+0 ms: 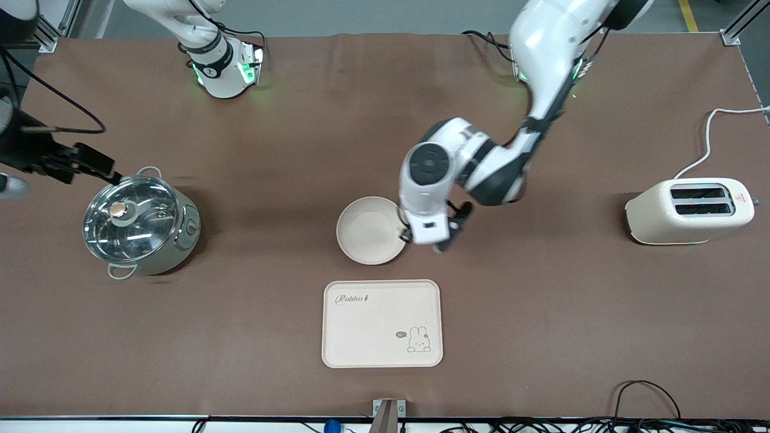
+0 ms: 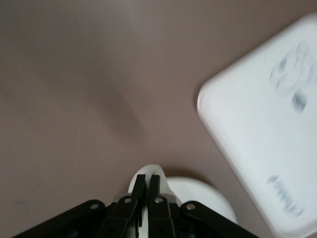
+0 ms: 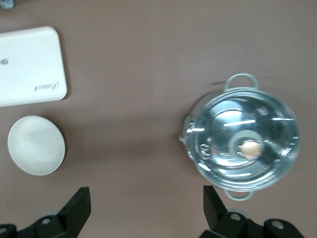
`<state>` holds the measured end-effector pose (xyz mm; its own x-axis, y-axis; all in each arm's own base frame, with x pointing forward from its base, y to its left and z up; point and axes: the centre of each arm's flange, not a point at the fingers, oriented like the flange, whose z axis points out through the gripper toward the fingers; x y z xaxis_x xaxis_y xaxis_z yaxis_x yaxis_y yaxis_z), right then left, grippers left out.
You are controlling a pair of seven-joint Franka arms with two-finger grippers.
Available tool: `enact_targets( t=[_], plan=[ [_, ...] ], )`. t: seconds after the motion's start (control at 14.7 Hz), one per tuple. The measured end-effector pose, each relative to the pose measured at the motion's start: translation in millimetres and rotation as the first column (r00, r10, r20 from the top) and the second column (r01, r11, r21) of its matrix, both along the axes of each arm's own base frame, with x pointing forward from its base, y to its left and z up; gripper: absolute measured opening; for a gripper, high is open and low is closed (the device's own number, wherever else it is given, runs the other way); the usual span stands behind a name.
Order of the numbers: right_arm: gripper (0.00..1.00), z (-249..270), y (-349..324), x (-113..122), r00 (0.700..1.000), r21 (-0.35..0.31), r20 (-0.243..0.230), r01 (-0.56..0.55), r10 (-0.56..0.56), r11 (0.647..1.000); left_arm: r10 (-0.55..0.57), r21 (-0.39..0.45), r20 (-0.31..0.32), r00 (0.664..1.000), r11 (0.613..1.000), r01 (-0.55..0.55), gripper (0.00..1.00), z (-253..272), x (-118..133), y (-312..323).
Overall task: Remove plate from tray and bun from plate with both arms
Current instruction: 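Carry the bun toward the toaster while the right gripper reaches the pot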
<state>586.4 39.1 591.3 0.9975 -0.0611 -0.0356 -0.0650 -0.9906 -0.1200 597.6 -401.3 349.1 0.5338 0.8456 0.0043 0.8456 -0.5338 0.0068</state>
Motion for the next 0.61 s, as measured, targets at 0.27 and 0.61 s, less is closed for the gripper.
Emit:
enact_targets(
  t=[0.27,0.61],
  plan=[
    [1.0,-89.2,72.1,32.5,0.997,0.085,-0.046,-0.064,0.068,0.994,0.0,0.122,-0.01,1.0,0.993,0.001,0.06,-19.9,67.6,163.2],
    [1.0,-215.8,148.1,39.8,0.995,0.145,-0.046,-0.083,0.09,0.986,0.0,0.137,-0.131,0.991,0.99,0.018,0.05,-111.3,85.0,268.0]
  ],
)
